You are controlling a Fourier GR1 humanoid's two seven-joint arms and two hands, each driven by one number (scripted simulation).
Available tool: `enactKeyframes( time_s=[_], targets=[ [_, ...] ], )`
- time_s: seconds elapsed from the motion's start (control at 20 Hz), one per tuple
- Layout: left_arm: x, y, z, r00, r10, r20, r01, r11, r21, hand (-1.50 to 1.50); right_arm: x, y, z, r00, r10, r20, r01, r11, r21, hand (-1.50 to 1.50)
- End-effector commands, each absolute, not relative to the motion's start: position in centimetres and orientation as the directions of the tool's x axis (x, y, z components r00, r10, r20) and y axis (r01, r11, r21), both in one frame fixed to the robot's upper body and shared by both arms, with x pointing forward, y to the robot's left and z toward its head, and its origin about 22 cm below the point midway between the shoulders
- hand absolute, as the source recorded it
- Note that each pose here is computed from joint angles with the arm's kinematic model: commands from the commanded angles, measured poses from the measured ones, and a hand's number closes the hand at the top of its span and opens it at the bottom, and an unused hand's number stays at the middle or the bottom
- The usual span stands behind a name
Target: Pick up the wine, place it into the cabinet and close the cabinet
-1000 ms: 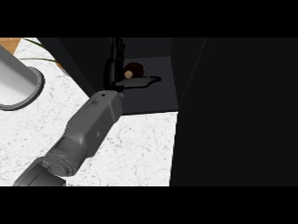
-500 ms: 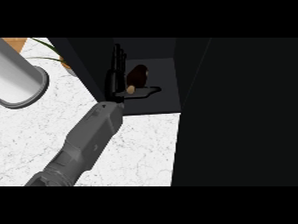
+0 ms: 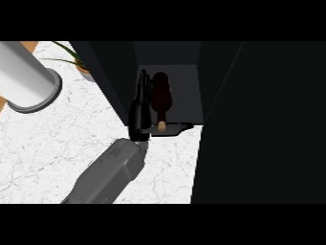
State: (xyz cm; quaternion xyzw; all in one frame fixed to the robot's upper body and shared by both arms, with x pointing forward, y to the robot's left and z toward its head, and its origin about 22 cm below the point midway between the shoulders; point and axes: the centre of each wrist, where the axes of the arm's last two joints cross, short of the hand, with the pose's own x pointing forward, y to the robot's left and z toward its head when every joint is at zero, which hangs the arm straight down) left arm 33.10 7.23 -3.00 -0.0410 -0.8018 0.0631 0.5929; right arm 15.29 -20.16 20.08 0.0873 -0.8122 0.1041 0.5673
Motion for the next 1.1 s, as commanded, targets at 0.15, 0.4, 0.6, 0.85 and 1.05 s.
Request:
enactKeyframes(
  time_s=[0.15, 0.4, 0.6, 0.85, 1.05],
  targets=[
    [26.5, 4.5, -2.4, -0.313, 0.183, 0.932, 0.023, 0.982, -0.185, -1.50, 13.7, -20.6, 19.9, -0.348, -0.032, 0.937, -0.252, 0.966, -0.060, -1.50],
    [24.1, 5.9, -0.7, -0.348, 0.226, 0.910, 0.031, 0.973, -0.230, -1.50, 13.7, -21.1, 20.8, -0.355, -0.017, 0.935, -0.254, 0.964, -0.079, -1.50],
    [21.9, 6.5, -0.8, -0.331, 0.192, 0.924, -0.022, 0.977, -0.210, -1.50, 13.6, -21.0, 20.9, -0.368, -0.038, 0.929, -0.259, 0.964, -0.064, -1.50],
    [18.7, 7.4, 0.9, -0.333, 0.208, 0.919, -0.022, 0.973, -0.229, -1.50, 13.9, -21.0, 19.5, -0.350, -0.021, 0.936, -0.274, 0.958, -0.080, -1.50],
    [17.9, 9.9, 3.2, -0.357, 0.251, 0.900, 0.031, 0.966, -0.257, -1.50, 13.5, -21.4, 19.9, -0.329, -0.023, 0.944, -0.309, 0.947, -0.084, -1.50]
  ],
)
